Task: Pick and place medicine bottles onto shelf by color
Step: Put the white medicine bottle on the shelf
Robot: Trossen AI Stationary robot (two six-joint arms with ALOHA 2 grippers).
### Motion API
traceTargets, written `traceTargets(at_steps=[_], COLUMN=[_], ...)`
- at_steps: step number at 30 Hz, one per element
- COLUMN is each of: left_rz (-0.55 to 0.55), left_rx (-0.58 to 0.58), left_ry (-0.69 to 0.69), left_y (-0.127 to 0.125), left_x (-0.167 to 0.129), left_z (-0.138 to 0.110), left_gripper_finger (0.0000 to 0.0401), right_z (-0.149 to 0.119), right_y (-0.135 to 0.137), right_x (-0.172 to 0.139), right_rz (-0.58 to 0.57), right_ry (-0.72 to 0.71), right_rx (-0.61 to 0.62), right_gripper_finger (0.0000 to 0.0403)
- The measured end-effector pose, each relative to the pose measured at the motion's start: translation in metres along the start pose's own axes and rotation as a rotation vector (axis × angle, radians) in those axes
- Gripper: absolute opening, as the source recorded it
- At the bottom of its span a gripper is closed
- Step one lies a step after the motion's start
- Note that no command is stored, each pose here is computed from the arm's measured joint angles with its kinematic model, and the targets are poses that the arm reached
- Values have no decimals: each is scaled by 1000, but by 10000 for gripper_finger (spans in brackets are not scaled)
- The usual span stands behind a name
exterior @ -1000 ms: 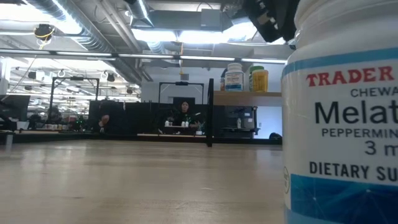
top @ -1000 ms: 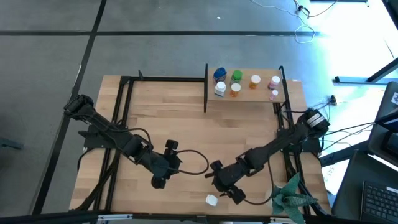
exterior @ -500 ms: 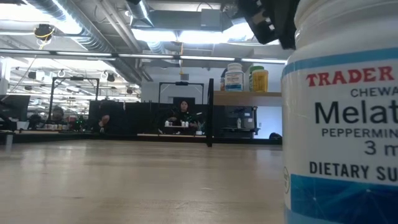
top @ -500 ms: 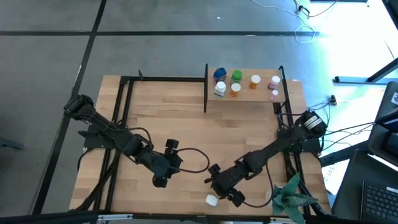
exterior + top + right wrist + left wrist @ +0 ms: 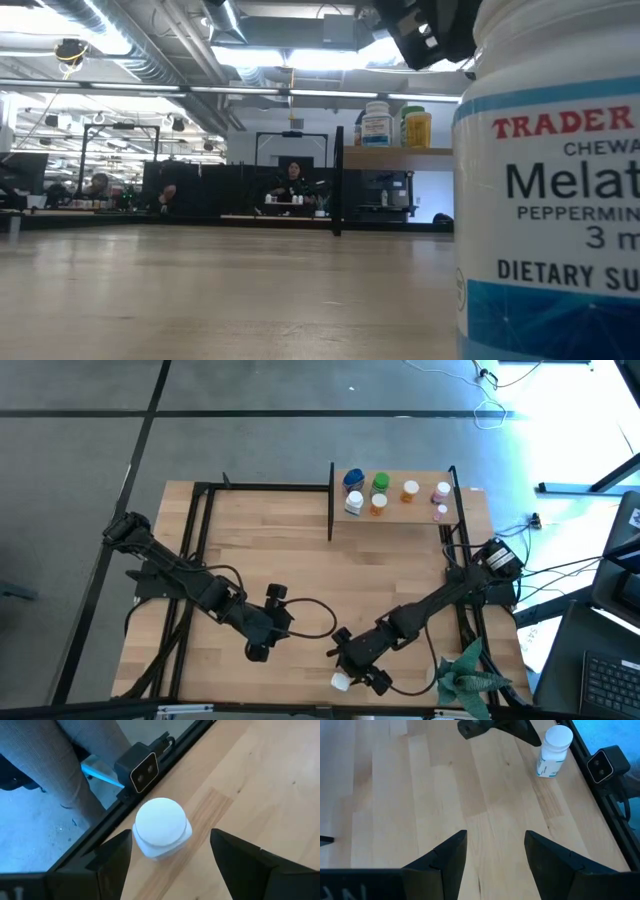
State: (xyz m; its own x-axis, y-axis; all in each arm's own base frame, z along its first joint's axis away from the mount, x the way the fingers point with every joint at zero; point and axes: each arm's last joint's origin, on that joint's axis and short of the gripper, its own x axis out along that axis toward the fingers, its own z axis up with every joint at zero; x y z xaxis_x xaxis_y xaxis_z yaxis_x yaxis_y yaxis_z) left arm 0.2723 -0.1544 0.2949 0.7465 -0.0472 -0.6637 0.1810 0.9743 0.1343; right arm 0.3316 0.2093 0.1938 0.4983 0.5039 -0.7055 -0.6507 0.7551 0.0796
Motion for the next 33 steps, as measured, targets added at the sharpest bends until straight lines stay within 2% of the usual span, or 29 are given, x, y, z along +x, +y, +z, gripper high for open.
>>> traceTargets(at_steps=[7, 33], left_rz=[0, 0], left_rx=[0, 0], left_ry=[0, 0], left_y=[0, 0], left_x=[0, 0], left_z=[0, 0], left_gripper_finger=[192, 192], right_z=[-5, -10], right_y=[3, 0], right_x=[13, 30], right_rz=[34, 31], right_ry=[13, -7], right_rx=[-8, -15], right_gripper_finger=[271, 271])
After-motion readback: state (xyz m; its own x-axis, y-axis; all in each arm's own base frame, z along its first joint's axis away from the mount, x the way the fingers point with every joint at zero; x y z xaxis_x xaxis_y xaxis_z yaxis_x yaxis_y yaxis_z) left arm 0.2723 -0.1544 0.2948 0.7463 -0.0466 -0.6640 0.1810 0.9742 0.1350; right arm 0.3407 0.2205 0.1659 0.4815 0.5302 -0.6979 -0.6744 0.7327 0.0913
